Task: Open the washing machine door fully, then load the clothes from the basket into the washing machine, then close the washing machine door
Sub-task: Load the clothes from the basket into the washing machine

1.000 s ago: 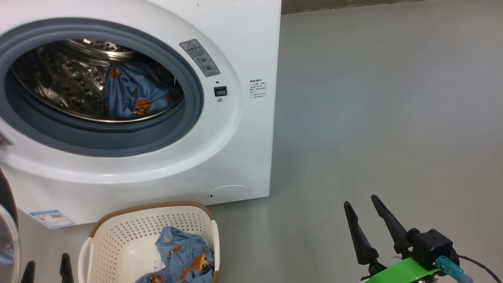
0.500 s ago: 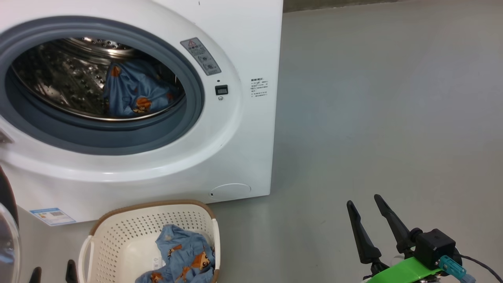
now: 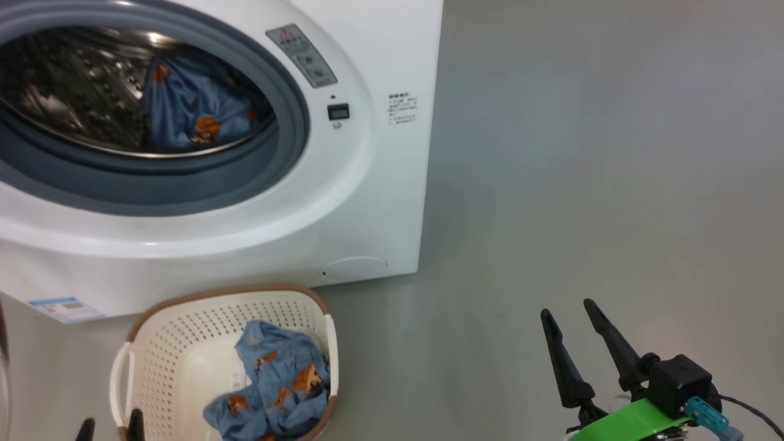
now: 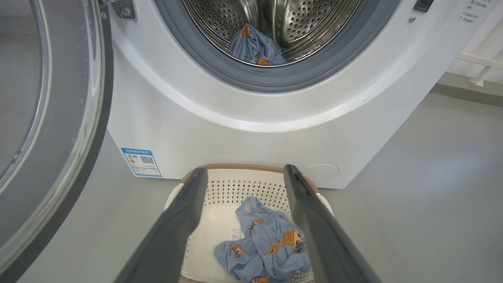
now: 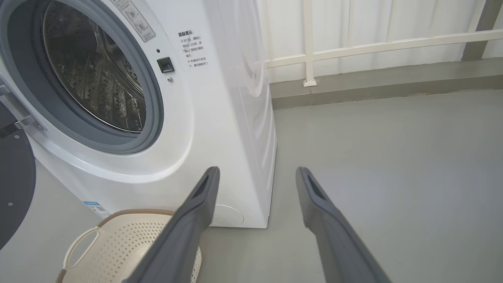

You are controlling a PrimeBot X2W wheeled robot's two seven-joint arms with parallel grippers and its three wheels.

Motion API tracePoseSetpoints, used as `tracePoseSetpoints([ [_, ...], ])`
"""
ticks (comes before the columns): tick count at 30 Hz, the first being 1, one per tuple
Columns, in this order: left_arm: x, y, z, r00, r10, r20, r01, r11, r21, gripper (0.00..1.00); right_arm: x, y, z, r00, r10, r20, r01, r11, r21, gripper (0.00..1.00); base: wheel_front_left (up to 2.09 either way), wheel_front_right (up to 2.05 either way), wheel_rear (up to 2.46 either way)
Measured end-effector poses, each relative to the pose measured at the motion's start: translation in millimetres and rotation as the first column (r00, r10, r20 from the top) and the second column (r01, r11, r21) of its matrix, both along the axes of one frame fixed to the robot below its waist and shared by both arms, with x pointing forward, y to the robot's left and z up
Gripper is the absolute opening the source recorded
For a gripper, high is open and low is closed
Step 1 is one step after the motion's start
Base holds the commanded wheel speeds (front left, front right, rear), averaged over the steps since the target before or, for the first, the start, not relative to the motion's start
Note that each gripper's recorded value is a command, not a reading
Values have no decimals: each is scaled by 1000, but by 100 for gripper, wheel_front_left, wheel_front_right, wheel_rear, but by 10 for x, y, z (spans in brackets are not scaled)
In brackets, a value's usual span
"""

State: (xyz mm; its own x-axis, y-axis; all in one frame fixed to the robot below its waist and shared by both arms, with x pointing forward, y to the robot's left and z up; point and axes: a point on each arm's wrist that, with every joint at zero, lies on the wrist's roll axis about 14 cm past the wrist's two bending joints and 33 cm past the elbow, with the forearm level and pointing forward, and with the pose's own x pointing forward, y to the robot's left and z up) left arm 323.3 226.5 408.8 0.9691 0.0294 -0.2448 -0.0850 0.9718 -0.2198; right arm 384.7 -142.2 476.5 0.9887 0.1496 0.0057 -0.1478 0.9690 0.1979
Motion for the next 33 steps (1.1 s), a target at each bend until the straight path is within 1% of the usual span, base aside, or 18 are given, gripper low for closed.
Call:
tracePoseSetpoints([
  [5, 156, -80, -176, 998, -28, -49, 25, 998, -62, 100, 55, -6, -155, 999, -2, -42, 2, 1000, -1, 100, 0, 0, 0],
  [9, 221, -84, -355, 994, -43, -104, 34, 996, -85, 100, 95, -14, -259, 998, -1, -66, -1, 1000, -25, 100, 0, 0, 0],
  [12, 261, -91, -443, 990, -47, -130, 34, 994, -101, 100, 114, -22, -319, 997, -3, -82, 1, 1000, -25, 100, 0, 0, 0],
  [16, 351, -166, -601, 981, -86, -172, 64, 990, -127, 100, 184, 8, -408, 995, 6, -101, -8, 1000, -23, 100, 0, 0, 0],
  [23, 436, -423, -959, 933, -229, -277, 180, 965, -191, 100, 269, -14, -628, 988, 0, -151, -4, 1000, -25, 100, 0, 0, 0],
  [30, 556, -504, -1274, 882, -309, -354, 239, 944, -228, 100, 371, -47, -810, 983, -9, -185, 3, 1000, -29, 100, 0, 0, 0],
  [33, 564, -571, -1421, 857, -339, -389, 251, 932, -260, 100, 399, -58, -888, 980, -11, -199, 5, 1000, -31, 100, 0, 0, 0],
])
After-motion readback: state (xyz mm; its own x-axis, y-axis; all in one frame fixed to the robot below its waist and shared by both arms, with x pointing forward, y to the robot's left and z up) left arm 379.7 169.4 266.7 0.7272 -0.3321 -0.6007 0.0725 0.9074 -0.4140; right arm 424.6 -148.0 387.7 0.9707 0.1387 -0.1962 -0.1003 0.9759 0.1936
